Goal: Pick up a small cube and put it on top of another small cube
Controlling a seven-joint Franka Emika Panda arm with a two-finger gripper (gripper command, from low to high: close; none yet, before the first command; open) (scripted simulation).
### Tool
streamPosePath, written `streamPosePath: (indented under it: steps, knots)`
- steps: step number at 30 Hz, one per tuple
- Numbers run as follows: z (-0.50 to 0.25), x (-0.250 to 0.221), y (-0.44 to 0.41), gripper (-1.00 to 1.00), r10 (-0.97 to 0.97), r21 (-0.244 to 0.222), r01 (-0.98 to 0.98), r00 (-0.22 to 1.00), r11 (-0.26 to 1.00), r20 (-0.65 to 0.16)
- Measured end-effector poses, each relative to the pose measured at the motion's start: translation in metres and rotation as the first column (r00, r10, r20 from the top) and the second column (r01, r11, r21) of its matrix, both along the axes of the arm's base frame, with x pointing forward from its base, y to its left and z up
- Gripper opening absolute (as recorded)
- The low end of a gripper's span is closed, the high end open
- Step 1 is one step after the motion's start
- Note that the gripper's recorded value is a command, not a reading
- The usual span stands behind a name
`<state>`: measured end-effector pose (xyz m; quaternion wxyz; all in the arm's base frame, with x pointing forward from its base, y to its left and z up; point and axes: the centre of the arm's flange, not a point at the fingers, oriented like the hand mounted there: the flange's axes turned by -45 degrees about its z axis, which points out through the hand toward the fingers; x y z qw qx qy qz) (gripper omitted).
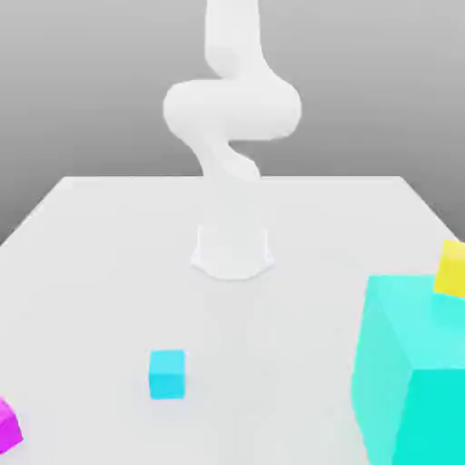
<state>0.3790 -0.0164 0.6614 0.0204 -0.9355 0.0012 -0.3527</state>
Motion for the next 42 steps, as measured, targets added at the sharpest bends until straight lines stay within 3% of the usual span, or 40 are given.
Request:
streamPosePath:
  steps: [5,10,15,20,26,33,34,42]
  knots:
    - [-0.124,0.051,-0.026,0.00,0.044,0.047,-0.037,0.983,0.998,-0.178]
    - [-0.249,0.064,-0.042,0.00,0.069,0.062,-0.051,0.936,0.997,-0.346]
    - [-0.368,0.040,-0.057,0.00,0.067,0.037,-0.056,0.858,0.998,-0.509]
    - [-0.454,-0.010,-0.082,0.00,0.023,-0.026,-0.051,0.769,0.998,-0.639]
    - [-0.487,-0.015,-0.084,0.00,0.022,-0.048,-0.070,0.757,0.996,-0.653]
    - [-0.526,-0.018,-0.083,0.00,0.024,-0.042,-0.069,0.753,0.997,-0.658]
    - [-0.531,-0.019,-0.082,-1.00,0.025,-0.040,-0.068,0.752,0.997,-0.659]
    - [-0.528,-0.018,-0.082,-1.00,0.024,-0.041,-0.068,0.752,0.997,-0.658]
